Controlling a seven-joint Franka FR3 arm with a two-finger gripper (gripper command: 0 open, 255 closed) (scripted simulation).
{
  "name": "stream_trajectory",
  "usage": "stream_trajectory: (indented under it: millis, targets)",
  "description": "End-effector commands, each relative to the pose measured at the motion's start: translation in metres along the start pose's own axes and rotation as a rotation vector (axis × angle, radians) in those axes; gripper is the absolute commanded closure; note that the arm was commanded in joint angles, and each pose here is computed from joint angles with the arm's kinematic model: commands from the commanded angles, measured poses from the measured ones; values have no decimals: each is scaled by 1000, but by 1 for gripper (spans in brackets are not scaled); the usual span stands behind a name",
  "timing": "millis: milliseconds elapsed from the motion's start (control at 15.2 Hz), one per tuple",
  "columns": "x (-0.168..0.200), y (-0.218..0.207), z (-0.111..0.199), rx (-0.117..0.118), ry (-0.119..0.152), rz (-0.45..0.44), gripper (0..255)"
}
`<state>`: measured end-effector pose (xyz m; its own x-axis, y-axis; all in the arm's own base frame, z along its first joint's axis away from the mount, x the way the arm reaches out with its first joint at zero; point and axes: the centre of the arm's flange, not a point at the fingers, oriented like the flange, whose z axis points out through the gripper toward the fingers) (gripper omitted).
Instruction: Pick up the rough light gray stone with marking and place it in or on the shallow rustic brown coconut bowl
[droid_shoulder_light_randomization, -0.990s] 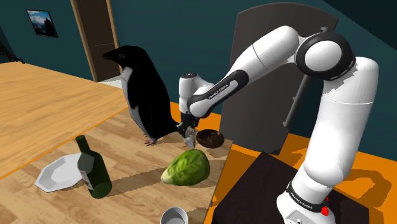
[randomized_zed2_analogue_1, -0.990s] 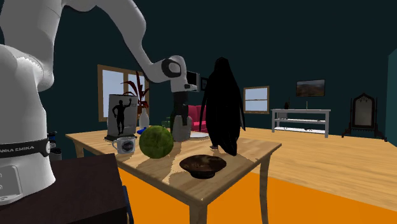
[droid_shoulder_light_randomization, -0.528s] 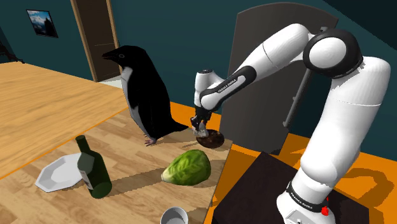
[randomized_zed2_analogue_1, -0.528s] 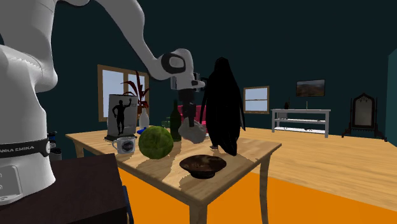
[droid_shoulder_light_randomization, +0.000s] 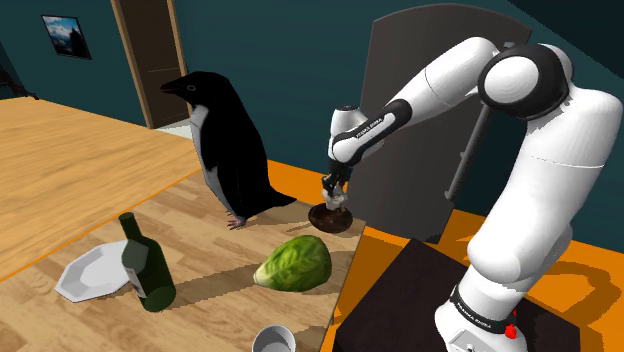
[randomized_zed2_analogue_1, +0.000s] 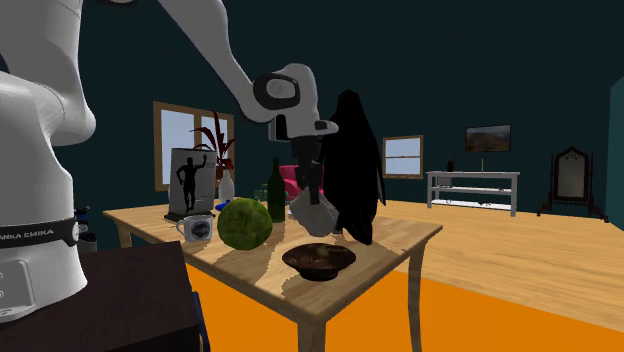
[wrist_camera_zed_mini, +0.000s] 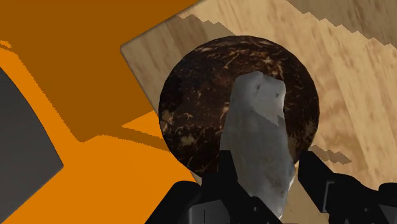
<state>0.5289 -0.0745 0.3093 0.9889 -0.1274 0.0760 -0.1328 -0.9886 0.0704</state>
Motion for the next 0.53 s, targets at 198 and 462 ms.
stream_trajectory:
  millis: [198, 462]
  targets:
    - [-1, 6, 22, 0, 1, -2, 255]
    - [-2, 5, 43, 0, 1, -2, 255]
